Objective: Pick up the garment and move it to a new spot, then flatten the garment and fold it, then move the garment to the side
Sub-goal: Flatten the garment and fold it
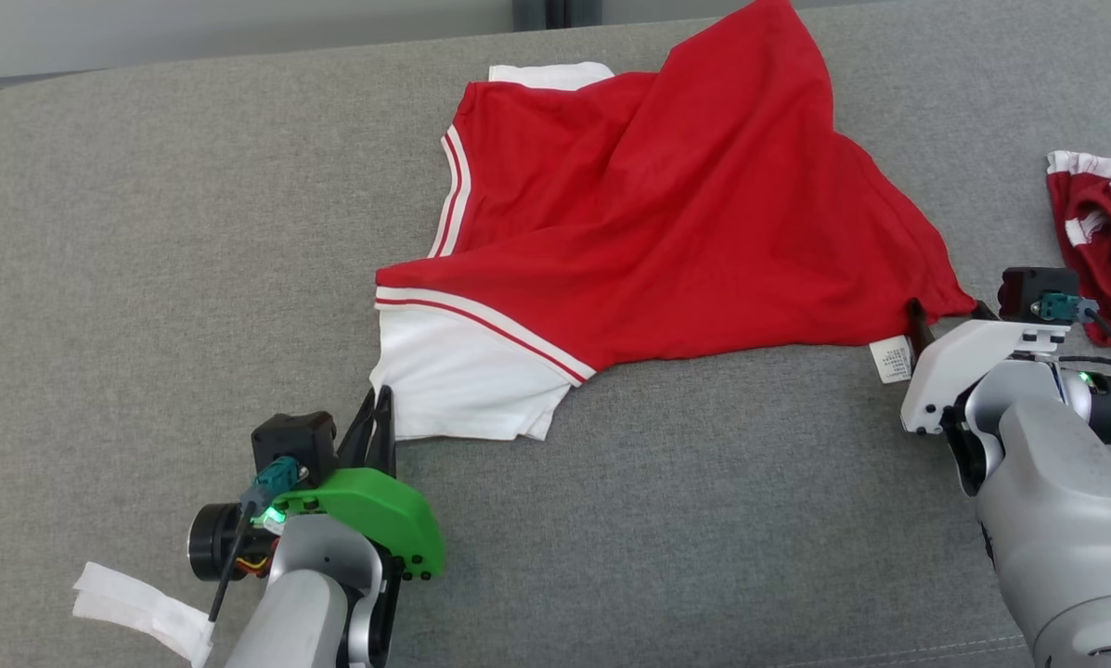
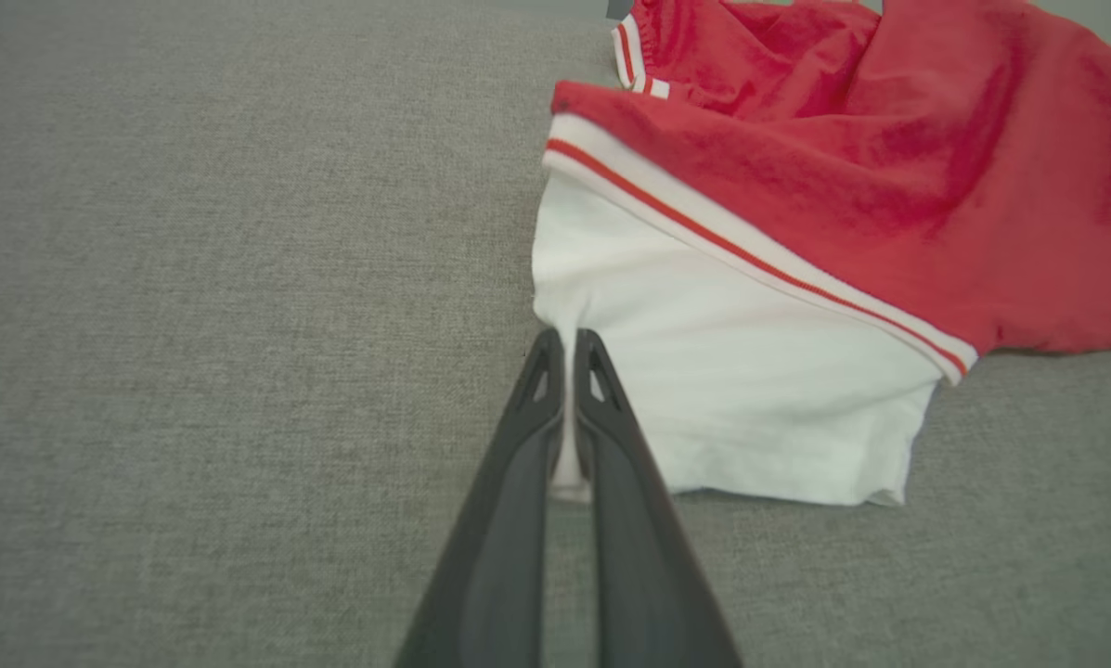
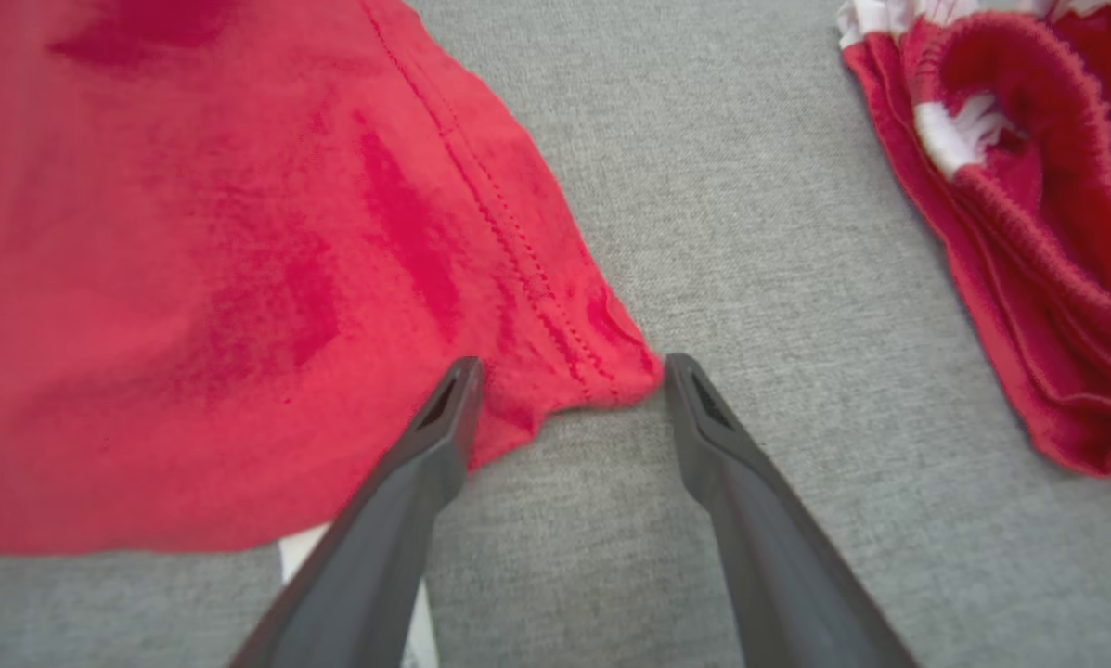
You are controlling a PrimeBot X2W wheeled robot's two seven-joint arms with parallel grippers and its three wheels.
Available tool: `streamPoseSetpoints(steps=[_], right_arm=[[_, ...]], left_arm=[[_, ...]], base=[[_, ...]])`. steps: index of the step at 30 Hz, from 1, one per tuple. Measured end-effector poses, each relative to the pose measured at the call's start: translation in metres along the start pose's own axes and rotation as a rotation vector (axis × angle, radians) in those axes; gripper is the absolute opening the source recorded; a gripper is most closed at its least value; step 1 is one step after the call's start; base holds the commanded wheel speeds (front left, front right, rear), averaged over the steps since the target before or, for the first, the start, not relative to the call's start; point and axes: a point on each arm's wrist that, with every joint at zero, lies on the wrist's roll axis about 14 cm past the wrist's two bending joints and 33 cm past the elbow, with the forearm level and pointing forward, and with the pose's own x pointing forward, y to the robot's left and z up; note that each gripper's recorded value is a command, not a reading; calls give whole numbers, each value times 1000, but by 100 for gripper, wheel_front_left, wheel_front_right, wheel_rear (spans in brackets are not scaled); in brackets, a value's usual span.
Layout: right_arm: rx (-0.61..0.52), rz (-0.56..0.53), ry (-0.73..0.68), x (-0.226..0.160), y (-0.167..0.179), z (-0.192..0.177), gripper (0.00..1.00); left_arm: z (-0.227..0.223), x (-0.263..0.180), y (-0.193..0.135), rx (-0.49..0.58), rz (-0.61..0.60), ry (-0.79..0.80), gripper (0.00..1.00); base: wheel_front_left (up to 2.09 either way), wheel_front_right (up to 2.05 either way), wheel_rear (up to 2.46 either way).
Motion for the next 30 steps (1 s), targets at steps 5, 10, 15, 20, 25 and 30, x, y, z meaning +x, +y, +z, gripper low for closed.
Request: streamPoseSetpoints(steps=[5,10,15,20,25,30], right_arm=[[12,14,8,-1,5,1,0],[28,35,-44,-8,13,10,0],[66,80,-143,-18,31,36,0],[66,146,-302,-38,46,82,0],[89,215,-518,-77,49,143,0],[60,251,-744,-138,26,199,0]], left_arm=[[12,-3,-8,-1,-27,-43,0],[35,-8,-18,-16,-61,-128,0],[78,-17,-23,-22,-83,-285,0],[133,-35,-33,-13,-120,-461,0],[188,-68,-45,18,-167,-630,0],[262,-125,-59,89,-217,-876,0]], base=[[0,0,0],[0,0,0],[0,0,0],[0,0,0],[0,0,0],[0,0,0]])
